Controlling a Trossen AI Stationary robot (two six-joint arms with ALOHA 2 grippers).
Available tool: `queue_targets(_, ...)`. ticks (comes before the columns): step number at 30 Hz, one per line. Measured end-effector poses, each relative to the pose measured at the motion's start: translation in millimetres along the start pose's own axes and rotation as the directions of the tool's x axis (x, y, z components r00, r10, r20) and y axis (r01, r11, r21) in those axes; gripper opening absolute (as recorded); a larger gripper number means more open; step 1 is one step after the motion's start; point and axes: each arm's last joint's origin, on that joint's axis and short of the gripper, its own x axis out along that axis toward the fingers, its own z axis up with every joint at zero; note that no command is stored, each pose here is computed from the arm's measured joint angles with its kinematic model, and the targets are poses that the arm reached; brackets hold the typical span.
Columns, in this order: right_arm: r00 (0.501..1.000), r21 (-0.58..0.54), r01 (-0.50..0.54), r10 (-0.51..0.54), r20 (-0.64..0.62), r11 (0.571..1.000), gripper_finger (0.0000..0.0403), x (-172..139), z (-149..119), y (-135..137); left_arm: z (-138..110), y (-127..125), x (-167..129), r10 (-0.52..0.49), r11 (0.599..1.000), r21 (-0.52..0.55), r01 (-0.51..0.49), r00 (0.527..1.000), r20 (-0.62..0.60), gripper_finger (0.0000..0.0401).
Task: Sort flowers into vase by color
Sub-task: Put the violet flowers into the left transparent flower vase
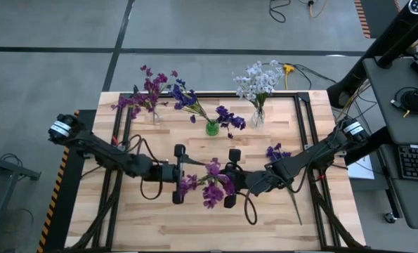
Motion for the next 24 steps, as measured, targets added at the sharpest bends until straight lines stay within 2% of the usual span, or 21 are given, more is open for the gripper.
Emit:
queue_targets(11,1.000,-0.001,0.000,0.000,-0.001,1.000,0.0013,0.1,-0.1,-0.1,-5.0,-11.0,28.5,-0.014,0.999,0.040,0.015,1.000,-0.019,0.0262)
queue_targets(14,1.000,-0.003,0.000,0.000,-0.002,1.000,0.0013,0.1,-0.2,-0.1,-3.1,-10.6,32.2,-0.003,0.999,0.045,0.004,1.000,-0.013,0.0251)
queue_targets(18,1.000,-0.002,0.000,0.000,-0.001,1.000,0.0013,0.0,-0.2,0.0,-2.7,-9.5,33.6,0.004,0.999,0.045,-0.004,1.000,-0.013,0.0212)
queue_targets(24,1.000,-0.010,0.002,-0.002,-0.001,1.000,0.0014,0.1,-0.1,-0.1,-1.9,-7.1,33.0,0.072,0.996,0.047,-0.071,0.997,-0.030,0.0119)
